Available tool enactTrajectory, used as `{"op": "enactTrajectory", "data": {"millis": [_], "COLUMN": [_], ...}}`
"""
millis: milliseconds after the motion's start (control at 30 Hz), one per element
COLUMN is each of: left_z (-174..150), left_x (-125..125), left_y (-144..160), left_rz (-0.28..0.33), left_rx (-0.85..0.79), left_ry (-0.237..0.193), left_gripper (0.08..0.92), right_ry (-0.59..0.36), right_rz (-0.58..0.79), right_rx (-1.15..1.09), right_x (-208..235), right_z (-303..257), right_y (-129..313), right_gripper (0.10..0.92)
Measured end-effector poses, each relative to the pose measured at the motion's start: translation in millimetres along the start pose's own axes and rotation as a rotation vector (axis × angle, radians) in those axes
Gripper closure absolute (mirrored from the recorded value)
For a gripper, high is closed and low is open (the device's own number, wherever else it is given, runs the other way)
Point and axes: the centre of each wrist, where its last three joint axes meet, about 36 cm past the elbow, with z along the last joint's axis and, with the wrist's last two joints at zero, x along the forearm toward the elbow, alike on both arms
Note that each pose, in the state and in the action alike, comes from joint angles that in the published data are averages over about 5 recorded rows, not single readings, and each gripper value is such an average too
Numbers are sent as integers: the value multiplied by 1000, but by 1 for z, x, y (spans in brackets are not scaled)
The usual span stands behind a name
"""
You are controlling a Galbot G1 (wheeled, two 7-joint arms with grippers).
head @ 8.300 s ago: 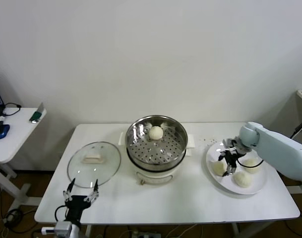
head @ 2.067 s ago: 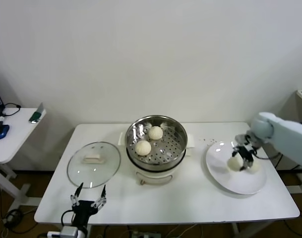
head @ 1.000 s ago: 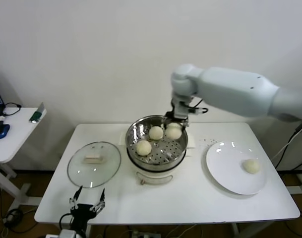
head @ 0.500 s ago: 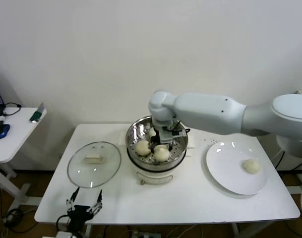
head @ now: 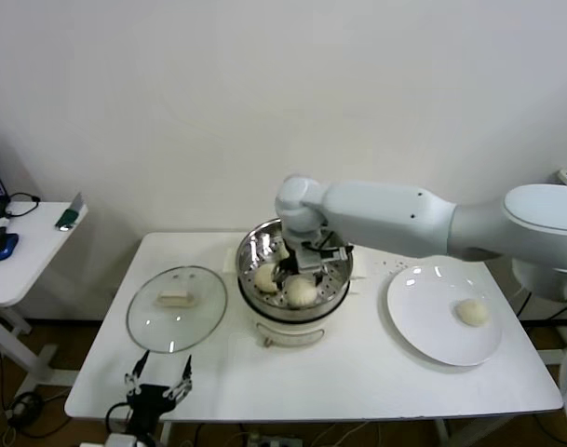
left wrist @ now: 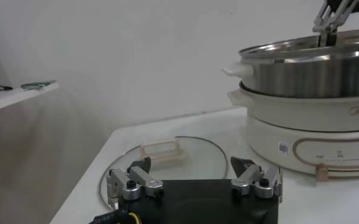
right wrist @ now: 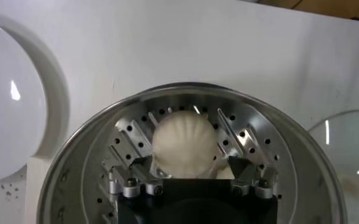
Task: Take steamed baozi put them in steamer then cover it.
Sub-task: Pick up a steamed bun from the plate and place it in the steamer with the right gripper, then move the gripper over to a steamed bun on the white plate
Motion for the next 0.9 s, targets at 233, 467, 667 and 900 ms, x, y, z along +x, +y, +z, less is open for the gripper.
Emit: {"op": "enactTrajectory", "data": {"millis": [233,467,667,900], "left_z": [-2,-4,-5,-5], "left_x": [-1,-3,-4,-5], "left_y": [-1,-6,-9,-8], "left_rz": [3,16,26,26], "left_rx": [-6,-13,-19,-28], "left_ry": [-4,-12,-14,-12], "left_gripper": [177,177,177,177], "right_ry": [44,83,93,61], "right_rz": [58,136,158,117], "right_rx": [-165,-521,-885,-1225], "right_x": [32,52,51,13], "right_z": [23,36,27,0], "right_y": [55,146,227,317], "right_gripper": [200,200,200,200]}}
